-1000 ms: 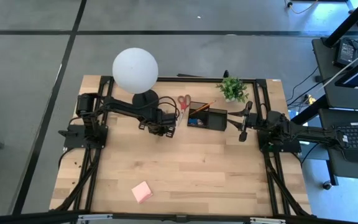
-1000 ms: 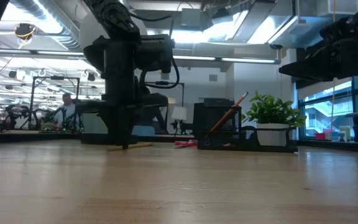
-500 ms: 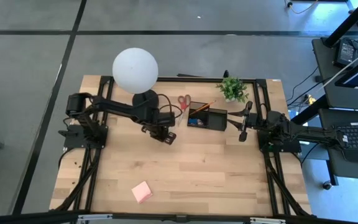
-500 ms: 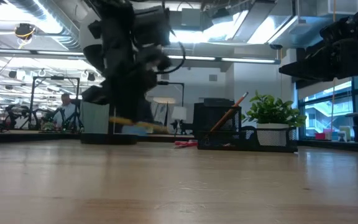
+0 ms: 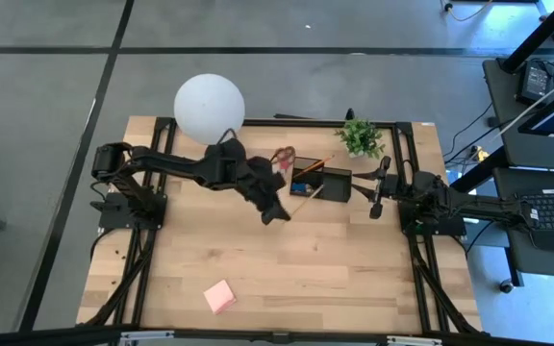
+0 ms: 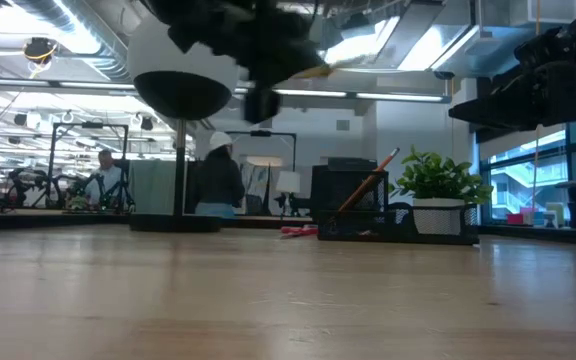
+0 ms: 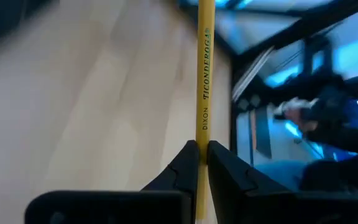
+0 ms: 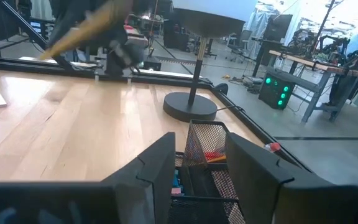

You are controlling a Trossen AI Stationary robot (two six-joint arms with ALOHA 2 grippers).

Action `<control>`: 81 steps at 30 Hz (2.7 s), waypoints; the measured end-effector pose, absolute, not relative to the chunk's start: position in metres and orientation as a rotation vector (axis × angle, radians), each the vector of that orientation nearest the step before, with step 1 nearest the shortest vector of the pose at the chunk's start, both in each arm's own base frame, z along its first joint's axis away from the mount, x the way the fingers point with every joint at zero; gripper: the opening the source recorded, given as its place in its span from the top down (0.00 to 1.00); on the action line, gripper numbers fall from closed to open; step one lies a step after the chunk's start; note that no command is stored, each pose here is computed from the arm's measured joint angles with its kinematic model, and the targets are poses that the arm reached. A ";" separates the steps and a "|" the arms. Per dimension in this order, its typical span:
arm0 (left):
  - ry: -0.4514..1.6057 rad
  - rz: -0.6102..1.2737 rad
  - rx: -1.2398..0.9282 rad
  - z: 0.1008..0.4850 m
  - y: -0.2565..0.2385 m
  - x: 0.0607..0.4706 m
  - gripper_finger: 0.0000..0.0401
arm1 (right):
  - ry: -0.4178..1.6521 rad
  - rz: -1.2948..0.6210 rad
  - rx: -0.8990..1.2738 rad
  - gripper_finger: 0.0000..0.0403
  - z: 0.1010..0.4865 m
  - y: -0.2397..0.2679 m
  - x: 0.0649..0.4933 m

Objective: Pick and place office supplies into organizer
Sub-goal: Put the yellow pencil into the black desk organizer

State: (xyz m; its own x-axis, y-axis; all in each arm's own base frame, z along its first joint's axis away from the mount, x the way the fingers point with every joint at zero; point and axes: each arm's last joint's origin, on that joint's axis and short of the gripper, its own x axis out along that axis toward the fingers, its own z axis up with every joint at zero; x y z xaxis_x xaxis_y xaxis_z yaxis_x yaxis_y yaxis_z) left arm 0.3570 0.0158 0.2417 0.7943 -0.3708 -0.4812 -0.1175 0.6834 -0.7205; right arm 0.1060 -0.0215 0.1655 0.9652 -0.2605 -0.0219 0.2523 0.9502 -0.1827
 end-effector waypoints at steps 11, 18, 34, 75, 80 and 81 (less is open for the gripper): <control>0.305 -0.082 -0.385 0.264 0.062 0.364 0.94 | 0.041 -0.261 -0.156 0.64 0.166 -0.021 0.106; 0.213 0.007 -0.169 0.271 0.085 0.361 0.94 | 0.038 -0.262 -0.135 0.64 0.166 -0.021 0.106; 0.144 0.076 0.002 0.227 0.127 0.382 0.94 | 0.018 -0.263 -0.105 0.64 0.167 -0.021 0.106; 0.410 0.166 -0.047 0.158 0.147 0.411 0.94 | 0.004 -0.264 -0.030 0.64 0.168 -0.021 0.106; 0.423 0.173 -0.060 0.158 0.147 0.410 0.94 | 0.005 -0.264 -0.032 0.64 0.168 -0.022 0.106; 0.424 0.172 -0.060 0.158 0.147 0.410 0.94 | 0.005 -0.264 -0.033 0.64 0.168 -0.021 0.106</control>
